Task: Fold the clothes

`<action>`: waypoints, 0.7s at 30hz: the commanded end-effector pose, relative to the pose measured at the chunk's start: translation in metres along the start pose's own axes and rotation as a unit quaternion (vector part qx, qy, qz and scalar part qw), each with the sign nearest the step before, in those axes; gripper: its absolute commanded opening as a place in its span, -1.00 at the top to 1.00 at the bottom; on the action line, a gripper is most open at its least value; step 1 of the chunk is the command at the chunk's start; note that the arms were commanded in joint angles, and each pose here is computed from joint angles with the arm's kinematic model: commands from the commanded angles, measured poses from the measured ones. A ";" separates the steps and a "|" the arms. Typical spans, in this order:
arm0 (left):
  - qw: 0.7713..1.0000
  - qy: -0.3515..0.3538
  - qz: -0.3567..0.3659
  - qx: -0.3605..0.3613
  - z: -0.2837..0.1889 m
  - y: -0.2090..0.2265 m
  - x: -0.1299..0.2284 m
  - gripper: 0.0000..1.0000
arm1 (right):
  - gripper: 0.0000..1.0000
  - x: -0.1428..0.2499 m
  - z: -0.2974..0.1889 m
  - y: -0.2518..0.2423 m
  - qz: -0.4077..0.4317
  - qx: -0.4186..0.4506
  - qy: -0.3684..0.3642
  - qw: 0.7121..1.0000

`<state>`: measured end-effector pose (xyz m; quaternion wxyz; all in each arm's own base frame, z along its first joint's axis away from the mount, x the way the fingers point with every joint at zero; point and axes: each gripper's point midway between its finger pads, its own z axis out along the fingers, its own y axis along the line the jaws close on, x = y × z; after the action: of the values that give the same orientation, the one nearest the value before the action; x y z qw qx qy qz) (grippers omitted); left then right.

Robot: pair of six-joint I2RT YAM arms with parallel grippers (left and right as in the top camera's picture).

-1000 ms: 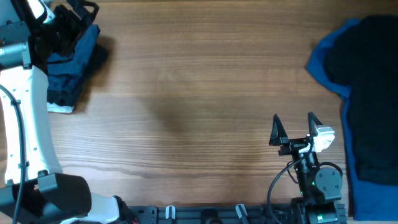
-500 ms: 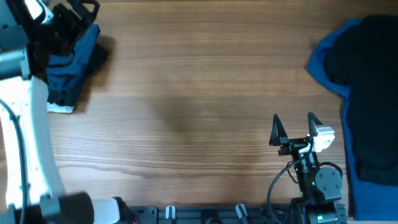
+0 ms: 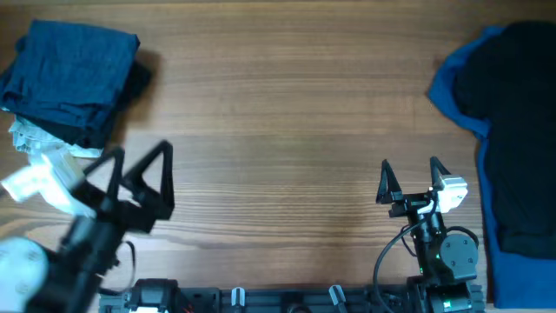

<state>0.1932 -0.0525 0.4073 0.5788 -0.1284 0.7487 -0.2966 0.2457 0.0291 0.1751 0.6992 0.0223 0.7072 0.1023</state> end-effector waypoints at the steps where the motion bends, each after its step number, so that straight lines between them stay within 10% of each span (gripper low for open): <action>1: 0.998 0.018 -0.006 -0.064 0.005 0.062 0.061 -0.99 | -0.99 -0.002 0.000 -0.004 -0.009 0.009 -0.006 1.000; 6: 0.996 -0.013 -0.002 -0.089 0.041 0.128 0.119 -1.00 | -0.99 -0.002 0.000 -0.004 -0.009 0.009 -0.006 1.000; 13: 0.986 -0.157 0.016 -0.051 0.074 0.156 0.112 -1.00 | -0.99 -0.002 0.000 -0.004 -0.009 0.009 -0.006 1.000; 21: 0.983 -0.144 0.079 -0.082 0.077 0.172 0.127 -0.99 | -0.99 -0.002 0.000 -0.004 -0.009 0.009 -0.006 1.000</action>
<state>0.2551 -0.0100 0.2011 0.6825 -0.1747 0.6815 -0.1981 0.2457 0.0291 0.1749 0.6989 0.0223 0.7075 0.1022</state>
